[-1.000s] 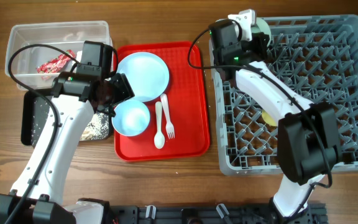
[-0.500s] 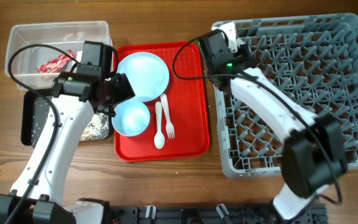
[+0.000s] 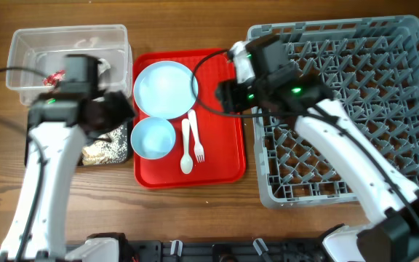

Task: Sort waste into correct bins and load items into the dishwasher rack
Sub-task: 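Grasp the small blue bowl on the red tray with the right gripper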

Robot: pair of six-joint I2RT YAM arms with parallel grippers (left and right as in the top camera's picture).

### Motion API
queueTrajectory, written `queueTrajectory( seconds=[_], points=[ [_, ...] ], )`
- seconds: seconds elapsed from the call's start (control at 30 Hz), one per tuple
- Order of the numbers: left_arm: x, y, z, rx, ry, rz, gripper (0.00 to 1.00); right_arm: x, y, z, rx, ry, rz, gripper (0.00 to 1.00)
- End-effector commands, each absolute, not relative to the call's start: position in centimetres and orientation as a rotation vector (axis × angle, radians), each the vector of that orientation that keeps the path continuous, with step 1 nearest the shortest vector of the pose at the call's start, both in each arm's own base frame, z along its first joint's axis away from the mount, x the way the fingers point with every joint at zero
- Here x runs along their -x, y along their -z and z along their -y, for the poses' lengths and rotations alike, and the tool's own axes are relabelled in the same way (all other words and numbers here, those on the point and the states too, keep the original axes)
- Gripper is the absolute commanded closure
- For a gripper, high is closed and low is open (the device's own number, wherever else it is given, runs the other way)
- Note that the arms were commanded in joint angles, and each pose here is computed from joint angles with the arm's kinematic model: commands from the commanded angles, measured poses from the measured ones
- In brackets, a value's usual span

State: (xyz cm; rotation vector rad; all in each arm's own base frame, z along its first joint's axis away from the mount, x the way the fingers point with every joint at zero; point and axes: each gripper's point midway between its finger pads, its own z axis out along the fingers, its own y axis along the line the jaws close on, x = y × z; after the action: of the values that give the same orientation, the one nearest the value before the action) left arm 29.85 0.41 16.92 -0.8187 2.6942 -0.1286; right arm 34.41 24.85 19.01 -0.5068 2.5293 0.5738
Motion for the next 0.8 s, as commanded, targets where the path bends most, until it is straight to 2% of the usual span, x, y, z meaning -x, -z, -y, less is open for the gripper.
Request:
queueTrajectory(
  seconds=[0.0,0.03,0.13,0.23,0.4,0.53,0.57,0.6,0.77],
  points=[
    [-28.5,-18.7,-5.0,0.994,0.086,-2.569,0.04,-30.6,-15.3,-30.4,0.605,-0.744,-2.655,0.29],
    [-28.1,-18.7,-6.0,1.049,0.081,-2.556,0.01,-29.6,-13.9,-31.9,0.651,-0.749,-2.681,0.29],
    [-27.6,-18.5,-7.0,1.103,0.073,-2.547,0.0,-27.9,-10.2,-35.1,0.727,-0.725,-2.725,0.29],
    [-27.6,-18.5,-7.0,1.104,0.073,-2.546,0.0,-28.1,-6.1,-36.1,0.565,-0.567,-2.798,0.31],
    [-27.5,-18.5,-7.0,1.105,0.072,-2.549,0.0,-28.8,-2.7,-37.2,0.423,-0.537,-2.832,0.5],
    [-27.5,-18.5,-7.0,1.105,0.073,-2.55,0.0,-31.4,-3.1,-35.5,0.269,-0.384,-2.759,0.83],
    [-27.5,-18.5,-7.0,1.105,0.073,-2.55,0.0,-31.8,-3.4,-35.2,0.256,-0.365,-2.742,0.86],
    [-27.5,-18.5,-7.0,1.105,0.073,-2.55,0.0,-32.5,-4.2,-34.8,0.242,-0.35,-2.717,0.94],
    [-27.5,-18.5,-7.0,1.105,0.072,-2.549,0.0,-35.3,-10.7,-32.5,0.272,-0.379,-2.569,0.96]
  ],
)
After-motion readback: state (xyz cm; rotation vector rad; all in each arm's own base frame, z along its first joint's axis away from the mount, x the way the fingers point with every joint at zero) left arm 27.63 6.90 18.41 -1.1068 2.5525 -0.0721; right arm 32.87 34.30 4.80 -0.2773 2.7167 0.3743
